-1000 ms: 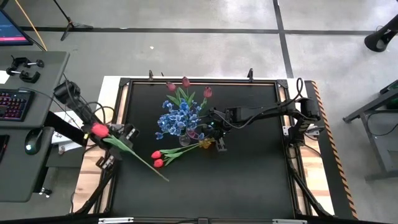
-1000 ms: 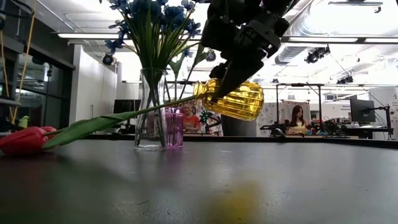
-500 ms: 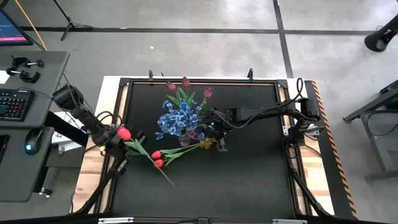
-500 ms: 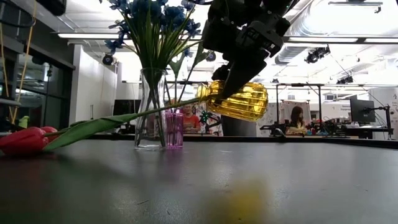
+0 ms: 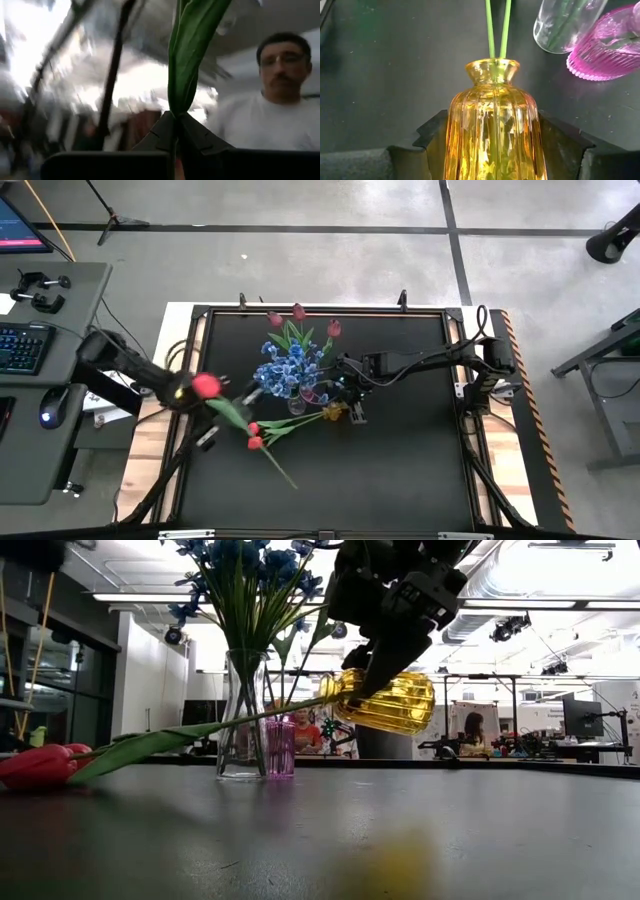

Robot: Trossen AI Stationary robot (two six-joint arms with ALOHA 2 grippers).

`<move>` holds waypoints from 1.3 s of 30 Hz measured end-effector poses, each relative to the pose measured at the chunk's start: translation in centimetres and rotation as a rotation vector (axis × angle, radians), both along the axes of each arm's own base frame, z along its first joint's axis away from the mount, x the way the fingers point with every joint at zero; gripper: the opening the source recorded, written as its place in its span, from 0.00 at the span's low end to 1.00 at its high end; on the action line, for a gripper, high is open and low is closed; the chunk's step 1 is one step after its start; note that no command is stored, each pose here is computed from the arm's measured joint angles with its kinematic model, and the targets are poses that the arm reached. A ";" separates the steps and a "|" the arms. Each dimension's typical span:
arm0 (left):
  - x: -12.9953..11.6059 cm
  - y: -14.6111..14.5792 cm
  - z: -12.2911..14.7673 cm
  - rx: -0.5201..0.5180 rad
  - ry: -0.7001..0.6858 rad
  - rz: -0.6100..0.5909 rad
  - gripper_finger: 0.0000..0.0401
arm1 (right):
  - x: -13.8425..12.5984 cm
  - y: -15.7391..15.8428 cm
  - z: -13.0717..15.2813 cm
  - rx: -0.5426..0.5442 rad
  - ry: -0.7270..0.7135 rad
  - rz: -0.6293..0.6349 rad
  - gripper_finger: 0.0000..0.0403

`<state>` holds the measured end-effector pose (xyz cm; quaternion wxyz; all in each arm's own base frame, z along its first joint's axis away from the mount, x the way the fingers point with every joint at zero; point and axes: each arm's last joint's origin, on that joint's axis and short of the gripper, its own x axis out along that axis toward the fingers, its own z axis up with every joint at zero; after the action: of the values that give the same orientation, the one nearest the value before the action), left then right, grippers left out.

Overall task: Sort flowers into vase by color
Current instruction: Put the red flower into the yellow vase

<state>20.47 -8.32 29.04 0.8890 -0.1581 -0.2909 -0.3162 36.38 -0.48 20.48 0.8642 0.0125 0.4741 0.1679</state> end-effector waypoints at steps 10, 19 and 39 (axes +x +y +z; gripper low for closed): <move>0.3 -0.7 -3.0 0.062 0.062 -0.121 0.00 | -0.1 0.1 -0.1 0.019 0.013 0.015 0.57; -1.7 -2.7 -7.8 -0.012 0.249 0.250 0.00 | -0.3 0.1 -0.1 0.027 0.029 0.028 0.57; -1.1 -7.1 -13.6 -0.177 0.603 0.486 0.00 | -0.4 0.2 -0.2 0.056 0.035 0.063 0.57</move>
<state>19.42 -15.39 15.48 0.9664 -0.2464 -0.0719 -0.0099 35.95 -0.25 20.33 0.8494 0.0248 0.4844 0.2080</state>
